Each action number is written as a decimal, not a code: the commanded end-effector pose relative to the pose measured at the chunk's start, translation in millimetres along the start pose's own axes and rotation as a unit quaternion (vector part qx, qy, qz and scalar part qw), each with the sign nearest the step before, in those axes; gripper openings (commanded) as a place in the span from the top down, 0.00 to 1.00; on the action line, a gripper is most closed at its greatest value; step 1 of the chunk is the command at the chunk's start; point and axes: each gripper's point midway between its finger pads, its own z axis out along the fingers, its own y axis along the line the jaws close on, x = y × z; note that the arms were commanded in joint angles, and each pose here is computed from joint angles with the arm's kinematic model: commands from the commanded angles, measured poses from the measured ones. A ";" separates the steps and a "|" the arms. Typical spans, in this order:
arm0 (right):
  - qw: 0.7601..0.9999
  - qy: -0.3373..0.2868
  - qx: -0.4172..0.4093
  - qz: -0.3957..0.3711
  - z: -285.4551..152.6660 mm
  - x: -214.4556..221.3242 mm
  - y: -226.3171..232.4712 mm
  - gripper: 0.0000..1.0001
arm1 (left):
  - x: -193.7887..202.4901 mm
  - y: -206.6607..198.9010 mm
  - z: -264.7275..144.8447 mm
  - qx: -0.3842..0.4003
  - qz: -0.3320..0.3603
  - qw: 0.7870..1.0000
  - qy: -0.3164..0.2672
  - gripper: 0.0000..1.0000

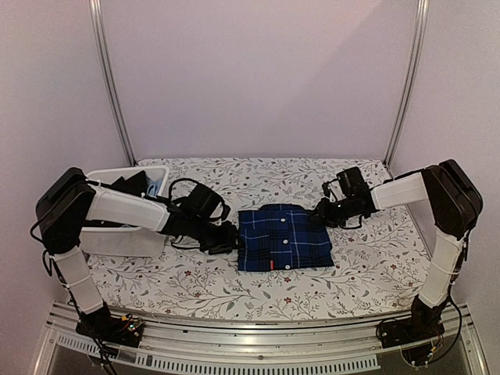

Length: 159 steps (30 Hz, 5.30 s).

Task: Fold and stack the long sleeve shirts
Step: Smooth out the square-folded shirt at the center of the board, then pick up the square-folded shirt from the center of the board, then turn over the square folded shirt at the center of the board.

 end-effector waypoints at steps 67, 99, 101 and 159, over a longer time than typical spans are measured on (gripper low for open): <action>0.999 0.017 0.024 -0.030 -54.2 71.4 -1.5 0.79 | -31.6 24.3 11.5 -0.096 0.017 0.995 0.002 1.00; 0.999 0.053 -0.001 -0.014 45.2 89.1 45.8 0.98 | -74.2 -6.4 -90.9 -0.064 0.088 0.993 -0.042 1.00; 0.998 0.054 -0.005 -0.014 54.1 92.7 51.9 0.99 | -81.8 -17.7 -99.0 -0.051 0.094 0.993 -0.054 1.00; 0.978 0.085 -0.180 0.057 123.9 122.9 190.7 0.99 | -162.0 -113.4 -123.4 0.106 0.144 0.978 -0.105 1.00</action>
